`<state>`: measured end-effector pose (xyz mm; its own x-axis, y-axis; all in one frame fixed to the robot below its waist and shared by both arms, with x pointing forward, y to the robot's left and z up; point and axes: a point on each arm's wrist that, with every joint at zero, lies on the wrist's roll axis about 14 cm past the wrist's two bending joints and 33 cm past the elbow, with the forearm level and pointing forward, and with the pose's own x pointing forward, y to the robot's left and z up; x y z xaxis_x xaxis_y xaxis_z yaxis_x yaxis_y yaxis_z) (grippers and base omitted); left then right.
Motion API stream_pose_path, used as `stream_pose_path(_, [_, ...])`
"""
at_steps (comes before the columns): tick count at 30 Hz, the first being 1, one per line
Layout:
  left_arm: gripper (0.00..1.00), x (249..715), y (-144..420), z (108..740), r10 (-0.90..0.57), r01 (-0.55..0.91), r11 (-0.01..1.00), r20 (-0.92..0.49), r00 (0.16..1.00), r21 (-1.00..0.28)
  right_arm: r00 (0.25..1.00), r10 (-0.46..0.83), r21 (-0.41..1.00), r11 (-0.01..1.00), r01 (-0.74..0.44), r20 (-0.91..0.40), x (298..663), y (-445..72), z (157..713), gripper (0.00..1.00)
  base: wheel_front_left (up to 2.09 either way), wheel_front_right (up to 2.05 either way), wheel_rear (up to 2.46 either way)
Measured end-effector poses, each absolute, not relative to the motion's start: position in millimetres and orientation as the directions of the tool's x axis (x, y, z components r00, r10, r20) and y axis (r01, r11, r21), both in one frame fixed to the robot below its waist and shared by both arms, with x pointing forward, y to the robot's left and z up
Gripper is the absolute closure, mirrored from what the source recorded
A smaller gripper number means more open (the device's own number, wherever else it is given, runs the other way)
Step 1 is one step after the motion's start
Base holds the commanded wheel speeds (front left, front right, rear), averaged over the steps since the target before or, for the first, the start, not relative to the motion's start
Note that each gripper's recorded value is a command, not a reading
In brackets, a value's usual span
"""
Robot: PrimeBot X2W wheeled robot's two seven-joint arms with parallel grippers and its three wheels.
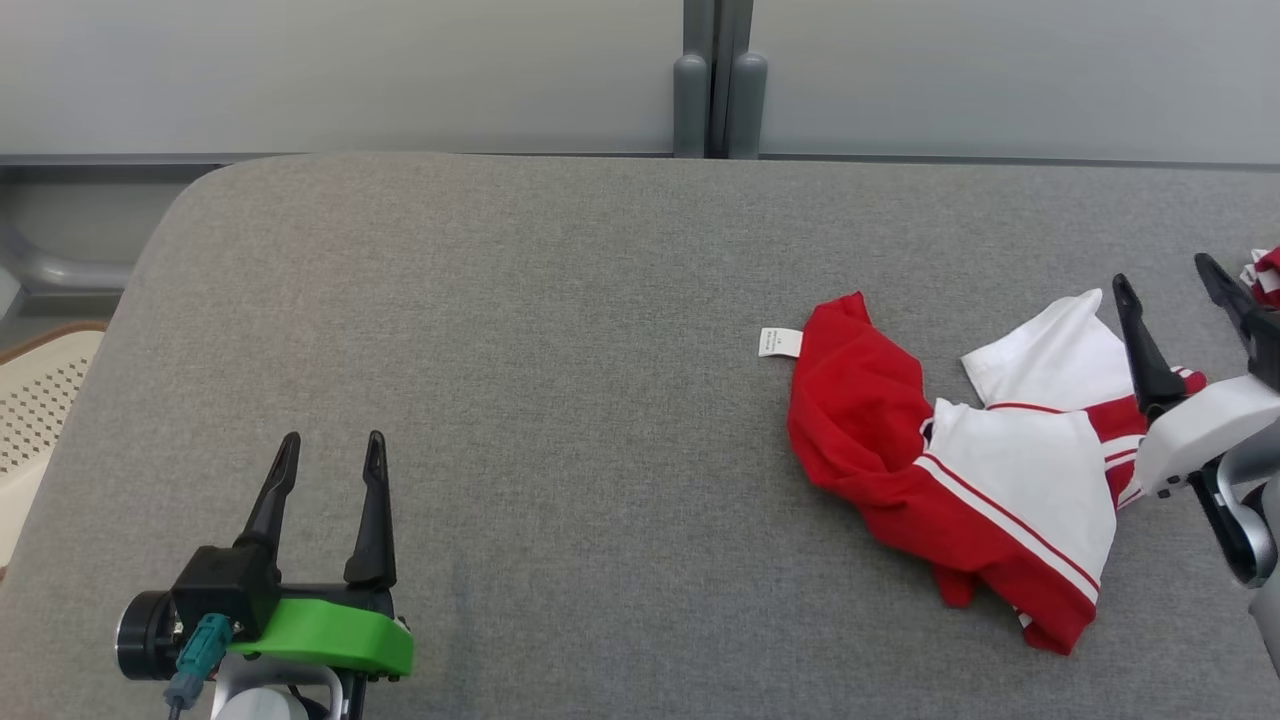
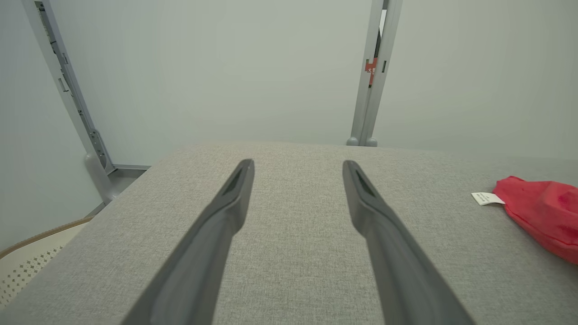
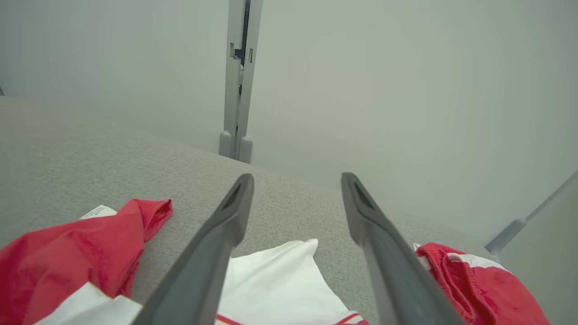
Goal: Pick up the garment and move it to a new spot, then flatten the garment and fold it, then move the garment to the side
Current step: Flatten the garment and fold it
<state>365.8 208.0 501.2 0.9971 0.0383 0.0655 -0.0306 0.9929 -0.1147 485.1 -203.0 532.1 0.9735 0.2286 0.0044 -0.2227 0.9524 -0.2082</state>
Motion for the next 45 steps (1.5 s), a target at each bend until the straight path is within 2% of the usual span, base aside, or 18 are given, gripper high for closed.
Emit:
stream_pose_path(13, [0.0, 368.8, 202.4, 498.9, 0.022, -0.015, 0.993, 0.059, 0.998, -0.118, 0.919, 0.391, -0.111, 0.912, -0.395, -0.055, 475.6, -127.5, 519.3, 0.0, 0.0, 0.0, 0.0])
stream_pose_path(22, [0.0, 369.6, 200.7, 498.6, 0.021, -0.014, 0.992, 0.059, 0.998, -0.125, 0.935, 0.254, -0.024, 0.963, -0.268, -0.249, 445.0, -178.6, 447.9, 0.0, 0.0, 0.0, 0.0])
stream_pose_path(26, [0.0, 371.9, 198.0, 495.0, 0.014, -0.007, 0.992, 0.048, 0.999, -0.127, 0.917, 0.2, -0.004, 0.977, -0.214, -0.345, 430.5, -196.3, 415.6, 0.0, 0.0, 0.0, 0.0])
stream_pose_path(30, [0.0, 375.1, 196.5, 491.8, 0.009, -0.004, 0.992, 0.039, 0.999, -0.127, 0.883, 0.193, 0.043, 0.98, -0.194, -0.429, 419.4, -190.5, 387.9, 0.0, 0.0, 0.0, 0.0])
stream_pose_path(31, [0.0, 376.3, 196.3, 492.1, 0.008, -0.003, 0.992, 0.04, 0.999, -0.126, 0.874, 0.196, 0.05, 0.98, -0.194, -0.444, 417.4, -188.6, 383.1, 0.78, 0.0, 0.0, 0.0])
stream_pose_path(32, [0.0, 377.1, 196.3, 492.1, 0.008, -0.003, 0.992, 0.04, 0.999, -0.126, 0.868, 0.201, 0.057, 0.979, -0.197, -0.454, 416.3, -185.9, 379.9, 1.0, 0.0, 0.0, 0.0])
stream_pose_path(35, [0.0, 376.9, 196.5, 491.1, 0.008, -0.004, 0.992, 0.037, 0.999, -0.125, 0.867, 0.216, 0.081, 0.976, -0.201, -0.449, 419.1, -178.9, 380.4, 1.0, 0.0, 0.0, 0.0])
stream_pose_path(38, [0.0, 376.9, 196.5, 490.8, 0.008, -0.004, 0.992, 0.036, 0.999, -0.124, 0.895, 0.208, 0.04, 0.977, -0.209, -0.396, 434.7, -187.1, 396.6, 1.0, 0.0, 0.0, 0.0])
stream_pose_path(43, [0.0, 379.9, 195.8, 491.4, 0.005, 0.0, 0.993, 0.038, 0.999, -0.122, 0.968, 0.189, -0.153, 0.965, -0.214, -0.165, 495.3, -211.8, 478.5, 1.0, 0.0, 0.0, 0.0])
stream_pose_path(45, [0.0, 381.3, 195.4, 493.6, 0.003, 0.002, 0.993, 0.045, 0.999, -0.121, 0.978, 0.169, -0.19, 0.963, -0.189, -0.119, 507.6, -221.6, 498.0, 1.0, 0.0, 0.0, 0.0])
